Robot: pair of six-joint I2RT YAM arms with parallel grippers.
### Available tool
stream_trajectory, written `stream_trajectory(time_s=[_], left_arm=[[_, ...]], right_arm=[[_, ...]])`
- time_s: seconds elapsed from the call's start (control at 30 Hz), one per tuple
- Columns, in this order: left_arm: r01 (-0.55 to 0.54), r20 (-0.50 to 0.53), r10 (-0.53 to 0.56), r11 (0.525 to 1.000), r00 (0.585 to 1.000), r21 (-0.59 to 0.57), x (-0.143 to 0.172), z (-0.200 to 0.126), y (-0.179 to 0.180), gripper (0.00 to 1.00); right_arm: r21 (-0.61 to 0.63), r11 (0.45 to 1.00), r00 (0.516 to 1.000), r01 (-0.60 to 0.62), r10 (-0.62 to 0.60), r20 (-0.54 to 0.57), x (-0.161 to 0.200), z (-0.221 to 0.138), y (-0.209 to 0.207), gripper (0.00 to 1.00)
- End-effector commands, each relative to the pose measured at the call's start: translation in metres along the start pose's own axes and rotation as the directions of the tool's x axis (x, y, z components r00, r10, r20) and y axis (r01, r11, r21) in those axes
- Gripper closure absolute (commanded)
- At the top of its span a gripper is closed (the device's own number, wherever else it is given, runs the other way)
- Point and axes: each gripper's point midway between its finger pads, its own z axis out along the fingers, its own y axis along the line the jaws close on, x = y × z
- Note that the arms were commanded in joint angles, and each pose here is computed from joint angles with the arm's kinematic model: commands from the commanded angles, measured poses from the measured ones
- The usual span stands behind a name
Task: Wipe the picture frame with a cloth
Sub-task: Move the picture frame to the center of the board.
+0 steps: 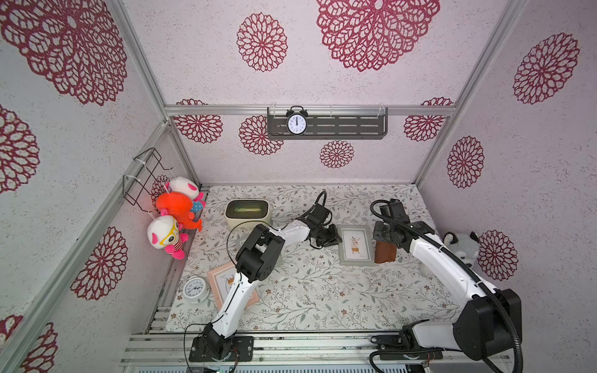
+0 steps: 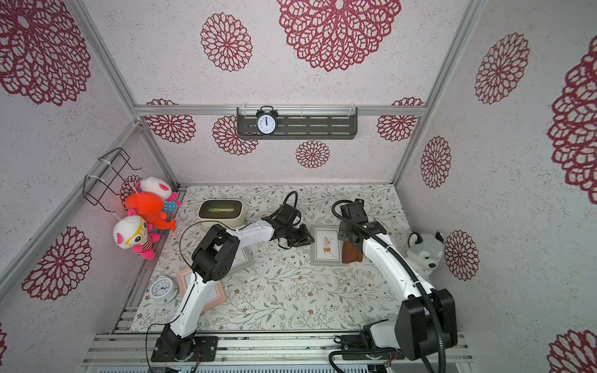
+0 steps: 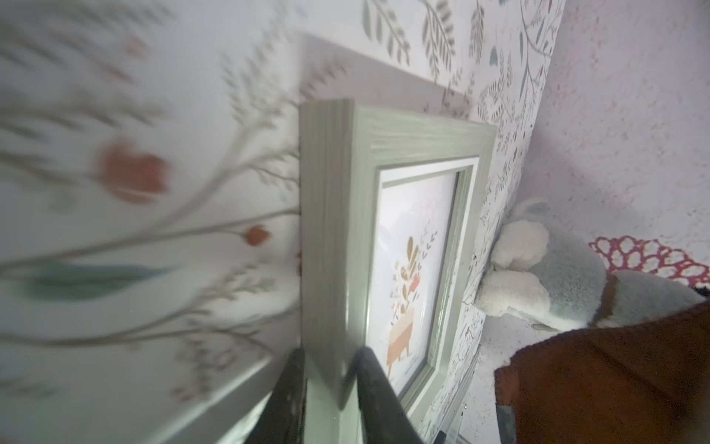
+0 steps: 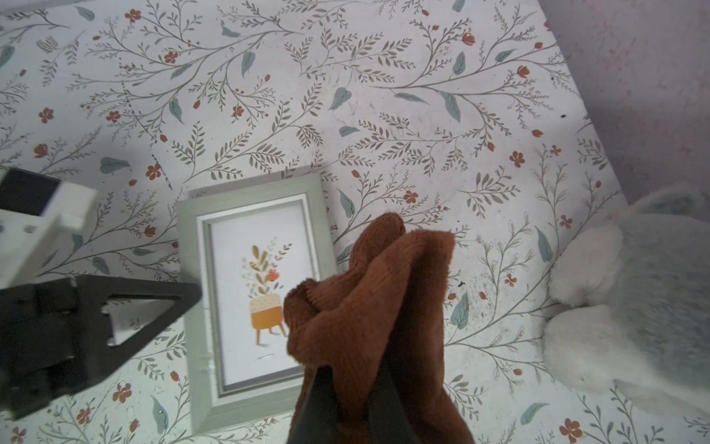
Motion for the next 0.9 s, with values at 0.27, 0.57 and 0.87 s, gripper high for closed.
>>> stream_trajectory(time_s=[0.27, 0.57, 0.87], left_arm=[[0.043, -0.013, -0.042, 0.991, 0.999, 0.126, 0.015, 0.059, -0.054, 0.74], [-0.022, 0.027, 0.016, 0.974, 0.999, 0.224, -0.004, 0.058, -0.090, 0.75], [-0.071, 0.025, 0.067, 0.973, 0.997, 0.218, 0.003, 0.048, -0.092, 0.75]], right_arm=[[-0.054, 0.997, 0.989, -0.061, 0.067, 0.128, -0.006, -0.043, -0.020, 1.00], [-0.093, 0.993, 0.988, -0.067, 0.079, 0.133, -0.004, -0.057, -0.019, 1.00], [-0.073, 0.995, 0.990, -0.061, 0.069, 0.122, -0.010, -0.055, -0.019, 1.00]])
